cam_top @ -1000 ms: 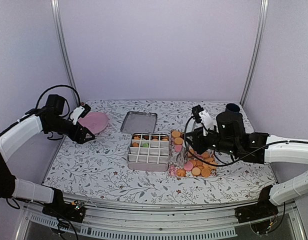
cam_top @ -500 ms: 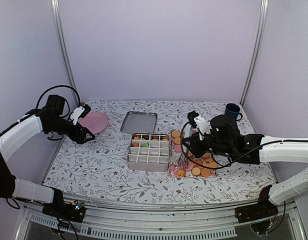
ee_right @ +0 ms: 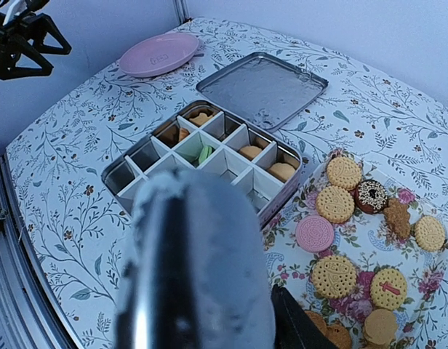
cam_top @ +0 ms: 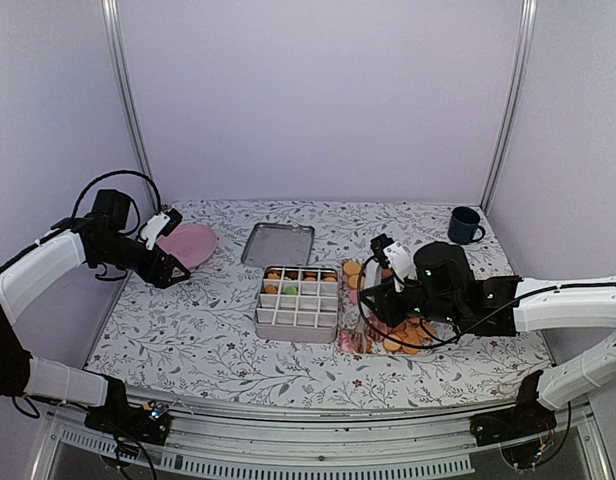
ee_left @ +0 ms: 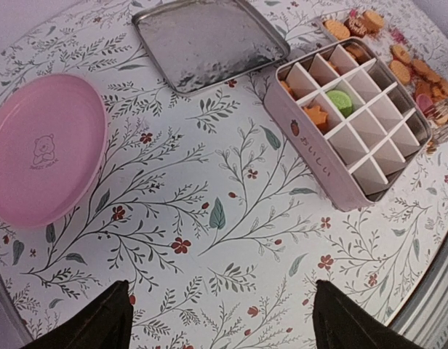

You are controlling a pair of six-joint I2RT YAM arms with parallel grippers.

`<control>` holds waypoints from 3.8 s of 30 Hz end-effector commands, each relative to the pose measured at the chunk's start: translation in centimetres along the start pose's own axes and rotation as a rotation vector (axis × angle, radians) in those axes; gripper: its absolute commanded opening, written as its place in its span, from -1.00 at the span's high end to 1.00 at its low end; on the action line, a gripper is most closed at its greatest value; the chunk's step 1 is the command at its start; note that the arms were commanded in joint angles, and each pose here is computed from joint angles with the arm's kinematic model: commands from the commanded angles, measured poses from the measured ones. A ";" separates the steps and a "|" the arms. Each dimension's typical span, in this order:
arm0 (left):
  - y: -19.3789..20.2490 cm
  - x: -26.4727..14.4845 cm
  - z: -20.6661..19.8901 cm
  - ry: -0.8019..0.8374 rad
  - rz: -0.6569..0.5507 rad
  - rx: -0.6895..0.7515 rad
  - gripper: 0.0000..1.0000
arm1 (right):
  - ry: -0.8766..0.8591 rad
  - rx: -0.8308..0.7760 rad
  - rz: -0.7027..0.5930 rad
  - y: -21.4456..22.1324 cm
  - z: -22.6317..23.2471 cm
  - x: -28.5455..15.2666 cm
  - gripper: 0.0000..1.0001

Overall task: Pack the cookies
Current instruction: Pick up the fake cookies from the plate, then place the fake cookies in the empty pocket of the box.

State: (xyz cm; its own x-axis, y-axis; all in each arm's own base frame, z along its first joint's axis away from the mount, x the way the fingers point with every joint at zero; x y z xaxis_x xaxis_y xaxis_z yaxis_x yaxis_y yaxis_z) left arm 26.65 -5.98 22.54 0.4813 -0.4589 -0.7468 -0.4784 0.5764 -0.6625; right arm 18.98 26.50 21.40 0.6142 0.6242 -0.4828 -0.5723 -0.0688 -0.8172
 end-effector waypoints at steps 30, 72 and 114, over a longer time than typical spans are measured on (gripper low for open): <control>-0.3 0.2 -0.2 -0.001 -0.001 0.016 -0.74 | -0.017 0.022 -0.235 -6.0 2.5 -2.3 0.85; 0.6 1.0 0.0 -0.042 0.015 0.027 -0.80 | -0.117 -0.032 -0.239 -12.5 3.5 11.4 0.71; 0.8 1.0 -0.2 -0.042 0.026 0.039 -0.79 | -0.178 -0.109 -0.178 -12.4 3.3 12.1 0.28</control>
State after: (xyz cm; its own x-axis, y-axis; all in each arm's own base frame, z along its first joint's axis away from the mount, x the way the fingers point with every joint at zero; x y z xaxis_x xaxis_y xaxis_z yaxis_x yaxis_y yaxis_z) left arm 26.70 -5.83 21.12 0.4953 -0.4125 -0.7646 -0.4840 0.5998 -0.6371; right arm 31.59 37.00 27.24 0.6238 0.7347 -0.2666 -0.3899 -0.0031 -0.9209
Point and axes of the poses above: each gripper's point midway between its finger pads, its own x axis out along the fingers, its own z axis along the line the jaws close on, y = z × x, the point moved 8 cm from there along -x, back along the fingers, and after that the axes turned 13 degrees about x, right-handed, at the moved point
